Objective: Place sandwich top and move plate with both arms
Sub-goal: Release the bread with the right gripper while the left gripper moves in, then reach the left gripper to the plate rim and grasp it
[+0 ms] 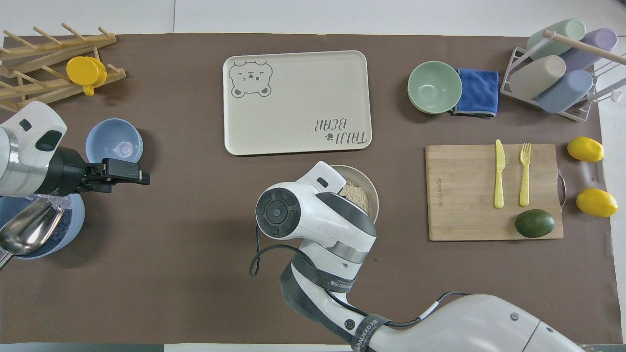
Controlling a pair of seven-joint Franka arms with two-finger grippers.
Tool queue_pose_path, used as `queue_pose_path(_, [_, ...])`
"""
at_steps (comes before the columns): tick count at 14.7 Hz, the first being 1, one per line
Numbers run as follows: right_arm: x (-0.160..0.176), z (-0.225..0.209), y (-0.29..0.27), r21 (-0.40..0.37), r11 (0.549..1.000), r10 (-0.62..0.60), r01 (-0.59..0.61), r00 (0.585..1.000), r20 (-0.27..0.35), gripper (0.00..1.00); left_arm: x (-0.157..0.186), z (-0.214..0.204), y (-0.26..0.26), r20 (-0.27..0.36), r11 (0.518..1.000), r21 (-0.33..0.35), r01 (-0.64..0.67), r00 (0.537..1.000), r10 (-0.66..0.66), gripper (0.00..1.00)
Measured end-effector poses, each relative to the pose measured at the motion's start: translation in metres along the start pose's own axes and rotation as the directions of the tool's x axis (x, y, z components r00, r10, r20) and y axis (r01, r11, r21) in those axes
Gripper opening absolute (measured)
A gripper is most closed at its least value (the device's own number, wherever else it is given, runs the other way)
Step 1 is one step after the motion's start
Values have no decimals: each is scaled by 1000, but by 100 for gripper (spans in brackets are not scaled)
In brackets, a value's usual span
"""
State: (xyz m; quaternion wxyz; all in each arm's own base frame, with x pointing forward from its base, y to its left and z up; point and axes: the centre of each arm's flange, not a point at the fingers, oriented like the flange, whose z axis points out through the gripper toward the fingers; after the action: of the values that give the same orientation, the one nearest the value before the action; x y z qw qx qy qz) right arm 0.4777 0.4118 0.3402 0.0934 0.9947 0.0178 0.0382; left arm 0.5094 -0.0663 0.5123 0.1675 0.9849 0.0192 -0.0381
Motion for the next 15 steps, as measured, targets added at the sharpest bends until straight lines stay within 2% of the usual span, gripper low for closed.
queue_pose_path(2, [22,-34,12,85,994,74,-75,997,10,89,0,3,0,1,1000,-3,1,1000,-1,100])
queue_pose_path(3, [38,-57,27,128,986,106,-107,994,15,93,0,3,0,0,1000,-4,1,1000,-1,100])
queue_pose_path(5, [68,-101,73,153,980,127,-130,991,30,96,0,4,0,-4,1000,-4,1,1000,-1,100])
queue_pose_path(8, [87,-150,156,149,985,74,-82,995,61,100,1,18,15,-3,999,-33,-11,1000,11,100])
queue_pose_path(11, [87,-184,263,193,978,58,-83,990,132,100,0,56,37,5,995,-98,-9,1000,9,100])
queue_pose_path(15, [70,-200,413,229,971,19,-64,980,196,100,-10,124,85,-30,989,-145,-36,999,32,100])
